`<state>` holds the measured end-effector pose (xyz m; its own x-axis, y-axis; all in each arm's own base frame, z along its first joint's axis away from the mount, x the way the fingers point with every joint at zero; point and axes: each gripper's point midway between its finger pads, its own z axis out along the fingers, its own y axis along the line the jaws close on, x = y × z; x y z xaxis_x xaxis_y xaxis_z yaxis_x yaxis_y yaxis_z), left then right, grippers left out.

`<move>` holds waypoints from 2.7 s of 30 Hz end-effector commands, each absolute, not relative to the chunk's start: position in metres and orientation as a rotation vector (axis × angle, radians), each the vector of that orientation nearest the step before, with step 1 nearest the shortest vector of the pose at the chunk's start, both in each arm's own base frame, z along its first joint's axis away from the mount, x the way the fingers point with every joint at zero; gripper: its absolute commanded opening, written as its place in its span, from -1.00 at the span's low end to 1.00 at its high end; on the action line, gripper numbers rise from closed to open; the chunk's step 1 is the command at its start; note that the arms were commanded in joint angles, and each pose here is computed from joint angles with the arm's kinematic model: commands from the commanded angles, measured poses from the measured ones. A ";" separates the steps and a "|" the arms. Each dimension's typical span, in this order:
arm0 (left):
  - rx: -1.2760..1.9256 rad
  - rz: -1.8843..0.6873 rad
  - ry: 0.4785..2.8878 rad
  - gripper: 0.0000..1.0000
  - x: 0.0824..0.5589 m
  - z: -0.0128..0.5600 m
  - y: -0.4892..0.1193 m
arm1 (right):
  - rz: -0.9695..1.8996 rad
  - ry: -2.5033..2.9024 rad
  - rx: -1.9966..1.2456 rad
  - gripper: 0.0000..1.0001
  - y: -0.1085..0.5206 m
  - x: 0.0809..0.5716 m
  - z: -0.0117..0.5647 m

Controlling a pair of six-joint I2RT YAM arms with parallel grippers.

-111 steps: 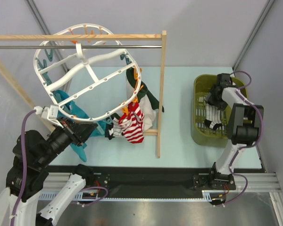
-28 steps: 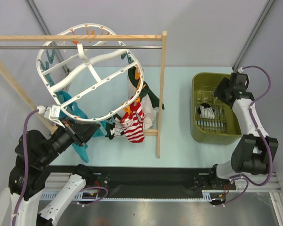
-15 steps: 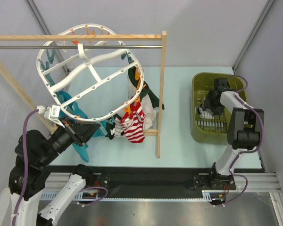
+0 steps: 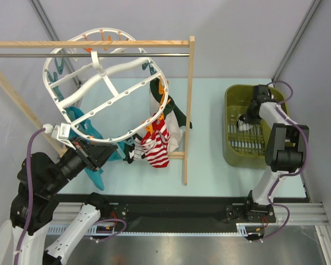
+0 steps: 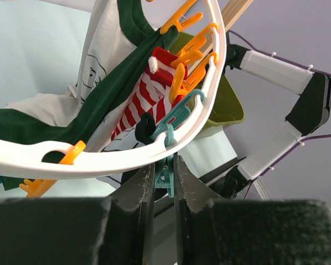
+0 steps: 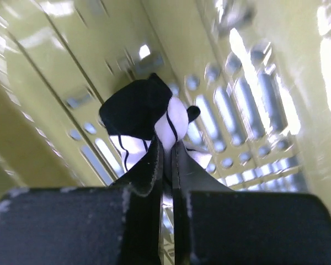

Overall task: Clip the socks to the hanger
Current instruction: Adjust the sock in the bin.

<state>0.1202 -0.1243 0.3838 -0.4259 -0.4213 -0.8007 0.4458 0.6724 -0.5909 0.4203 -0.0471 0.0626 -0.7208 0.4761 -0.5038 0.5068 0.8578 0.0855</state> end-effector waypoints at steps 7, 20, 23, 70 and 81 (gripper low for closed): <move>0.028 -1.010 1.755 -1.00 0.122 0.391 -0.131 | -0.210 2.283 0.450 -1.00 -0.074 0.477 0.171; 0.041 -1.008 1.756 -1.00 0.122 0.390 -0.132 | -0.622 2.408 0.213 -0.94 -0.082 0.452 0.149; 0.043 -1.003 1.757 -1.00 0.121 0.389 -0.131 | -0.225 2.342 0.320 -0.82 -0.068 0.469 0.155; 0.039 -1.008 1.748 -1.00 0.119 0.394 -0.130 | -0.092 2.344 0.482 -0.66 -0.055 0.511 0.082; 0.049 -1.015 1.743 -1.00 0.118 0.395 -0.132 | -0.116 2.177 0.450 -1.00 -0.055 0.510 0.159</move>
<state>0.1194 -0.1251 0.3837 -0.4291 -0.4176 -0.8009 0.4502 0.6698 -0.5905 0.5004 -0.0504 0.0929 -0.6610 0.3112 -0.6829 0.3720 0.9262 0.0620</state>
